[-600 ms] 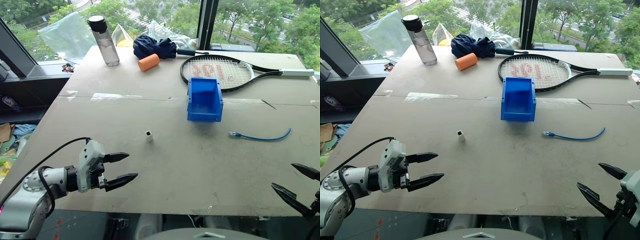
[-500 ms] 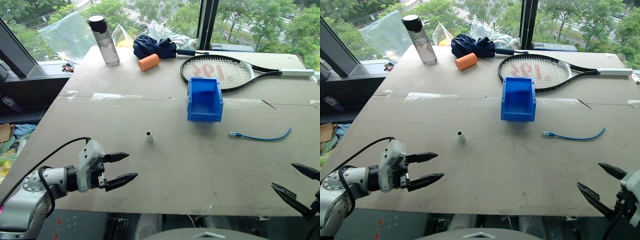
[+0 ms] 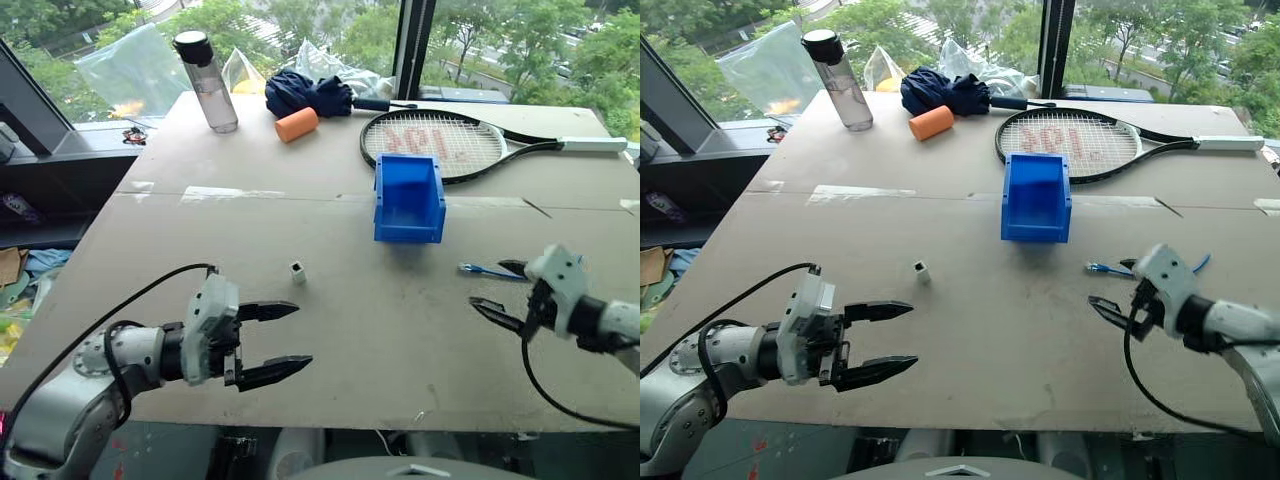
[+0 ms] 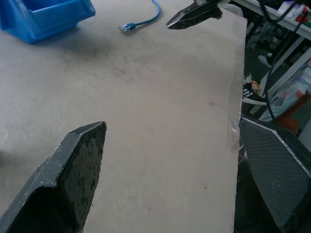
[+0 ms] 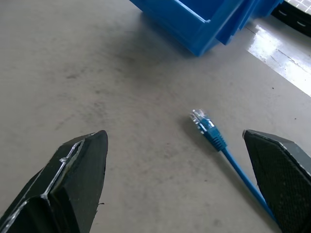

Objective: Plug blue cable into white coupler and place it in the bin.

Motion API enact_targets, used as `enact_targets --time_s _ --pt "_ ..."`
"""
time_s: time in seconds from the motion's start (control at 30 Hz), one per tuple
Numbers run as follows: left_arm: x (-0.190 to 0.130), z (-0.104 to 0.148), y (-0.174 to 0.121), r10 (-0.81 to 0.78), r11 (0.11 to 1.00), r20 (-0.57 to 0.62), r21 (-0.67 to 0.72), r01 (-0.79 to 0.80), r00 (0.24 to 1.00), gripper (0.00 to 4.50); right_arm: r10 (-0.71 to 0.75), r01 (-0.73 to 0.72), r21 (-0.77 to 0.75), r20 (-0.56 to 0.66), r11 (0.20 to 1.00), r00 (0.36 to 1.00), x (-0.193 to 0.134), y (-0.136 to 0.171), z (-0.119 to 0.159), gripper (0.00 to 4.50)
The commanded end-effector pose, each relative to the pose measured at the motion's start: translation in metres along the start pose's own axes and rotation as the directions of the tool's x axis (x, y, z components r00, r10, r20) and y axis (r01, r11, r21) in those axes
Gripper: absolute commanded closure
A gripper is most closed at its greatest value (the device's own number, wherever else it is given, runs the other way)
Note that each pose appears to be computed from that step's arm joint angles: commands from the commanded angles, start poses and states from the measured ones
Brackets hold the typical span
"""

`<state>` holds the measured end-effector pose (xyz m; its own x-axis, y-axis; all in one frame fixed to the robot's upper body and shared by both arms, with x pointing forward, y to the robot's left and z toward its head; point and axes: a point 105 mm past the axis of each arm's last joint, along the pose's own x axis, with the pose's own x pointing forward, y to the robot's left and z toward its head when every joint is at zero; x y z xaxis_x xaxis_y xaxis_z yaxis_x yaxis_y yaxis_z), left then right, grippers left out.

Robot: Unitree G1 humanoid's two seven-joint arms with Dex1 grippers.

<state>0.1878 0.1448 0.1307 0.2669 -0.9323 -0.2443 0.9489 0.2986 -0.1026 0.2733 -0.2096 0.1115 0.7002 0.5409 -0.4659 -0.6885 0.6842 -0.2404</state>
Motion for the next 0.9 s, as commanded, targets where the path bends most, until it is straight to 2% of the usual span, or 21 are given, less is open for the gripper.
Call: enact_targets --time_s 0.03,0.17,0.33,0.37,0.4,0.47,0.67,0.7,0.9 --pt "0.011 0.014 -0.005 -0.008 0.998 0.032 0.059 0.006 0.999 0.10 0.007 -0.007 0.004 -0.058 1.000 0.998 0.007 -0.013 -0.005 0.00" --pt "0.021 0.019 -0.002 0.020 0.997 0.051 0.070 -0.023 0.999 0.10 0.054 -0.047 0.055 -0.142 0.997 0.988 0.014 -0.022 -0.025 0.00" --pt "0.028 0.019 -0.004 0.002 0.996 0.039 0.092 -0.006 0.999 0.10 0.127 -0.118 0.074 -0.145 0.990 0.981 0.039 -0.025 -0.032 0.00" --pt "0.029 0.021 -0.006 0.000 0.996 0.049 0.084 -0.004 0.999 0.00 0.128 -0.121 0.060 -0.131 0.991 0.983 0.044 -0.027 -0.029 0.39" --pt "0.031 0.023 -0.009 -0.002 0.997 0.065 0.073 -0.003 0.998 0.00 0.133 -0.127 0.060 -0.118 0.990 0.984 0.047 -0.028 -0.026 0.50" --pt "0.031 0.027 -0.015 -0.006 0.998 0.078 0.058 0.001 0.997 0.00 0.162 -0.159 0.037 -0.117 0.987 0.980 0.051 -0.025 -0.022 1.27" --pt "0.026 0.033 -0.015 -0.003 0.998 0.072 0.062 -0.001 0.997 0.00 0.189 -0.186 0.031 -0.138 0.982 0.972 0.051 -0.022 -0.024 4.20" --pt "0.024 0.036 -0.015 -0.011 0.998 0.078 0.059 0.006 0.997 0.00 0.215 -0.213 0.029 -0.131 0.977 0.968 0.050 -0.016 -0.021 4.42" --pt "0.017 0.035 -0.005 -0.004 0.996 0.048 0.091 0.000 0.999 0.00 0.377 -0.384 -0.052 -0.115 0.922 0.919 0.041 0.033 0.007 4.42"
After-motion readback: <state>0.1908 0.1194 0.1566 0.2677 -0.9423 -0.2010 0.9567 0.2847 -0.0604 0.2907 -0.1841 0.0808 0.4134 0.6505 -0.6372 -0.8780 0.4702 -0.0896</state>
